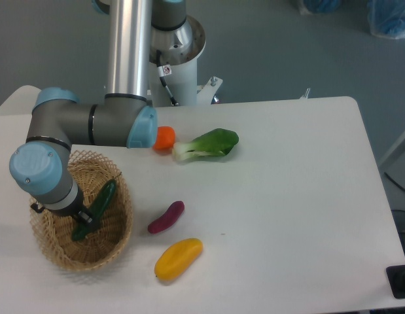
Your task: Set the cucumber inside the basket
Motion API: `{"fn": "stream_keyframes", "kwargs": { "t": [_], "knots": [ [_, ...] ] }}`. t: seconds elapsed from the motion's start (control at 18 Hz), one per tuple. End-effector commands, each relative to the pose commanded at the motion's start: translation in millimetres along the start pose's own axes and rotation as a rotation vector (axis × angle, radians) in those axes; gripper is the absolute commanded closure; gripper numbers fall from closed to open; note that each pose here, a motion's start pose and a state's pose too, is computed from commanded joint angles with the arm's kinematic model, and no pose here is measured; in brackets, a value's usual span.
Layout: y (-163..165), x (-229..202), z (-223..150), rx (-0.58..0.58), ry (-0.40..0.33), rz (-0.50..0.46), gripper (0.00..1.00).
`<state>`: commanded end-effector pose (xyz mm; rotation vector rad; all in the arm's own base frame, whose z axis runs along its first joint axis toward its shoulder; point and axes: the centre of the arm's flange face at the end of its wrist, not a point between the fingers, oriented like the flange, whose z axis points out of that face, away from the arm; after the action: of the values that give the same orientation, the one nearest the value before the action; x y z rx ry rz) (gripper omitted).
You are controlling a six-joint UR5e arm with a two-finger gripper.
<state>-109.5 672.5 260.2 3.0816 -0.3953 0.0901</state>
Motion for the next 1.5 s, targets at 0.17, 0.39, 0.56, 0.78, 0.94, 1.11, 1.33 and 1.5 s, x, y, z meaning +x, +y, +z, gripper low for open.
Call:
{"fn": "stream_keyframes", "kwargs": {
  "t": [0.17, 0.39, 0.56, 0.78, 0.94, 1.11, 1.33, 1.5],
  "knots": [
    [9, -24, -9, 0.010, -0.011, 0.010, 0.00],
    [31, -74, -26, 0.035, -0.029, 0.008, 0.00],
    [57, -120, -33, 0.046, -0.032, 0.046, 0.00],
    [101, -180, -29, 0.038, -0.028, 0.086, 0.00],
    [121, -212, -28, 0.035, -0.027, 0.144, 0.00],
    [138, -248, -29, 0.038, -0.030, 0.149, 0.00],
    [157, -294, -28, 0.040, -0.034, 0.190, 0.00],
    [166, -313, -23, 0.037, -0.036, 0.195, 0.00]
  ]
}}
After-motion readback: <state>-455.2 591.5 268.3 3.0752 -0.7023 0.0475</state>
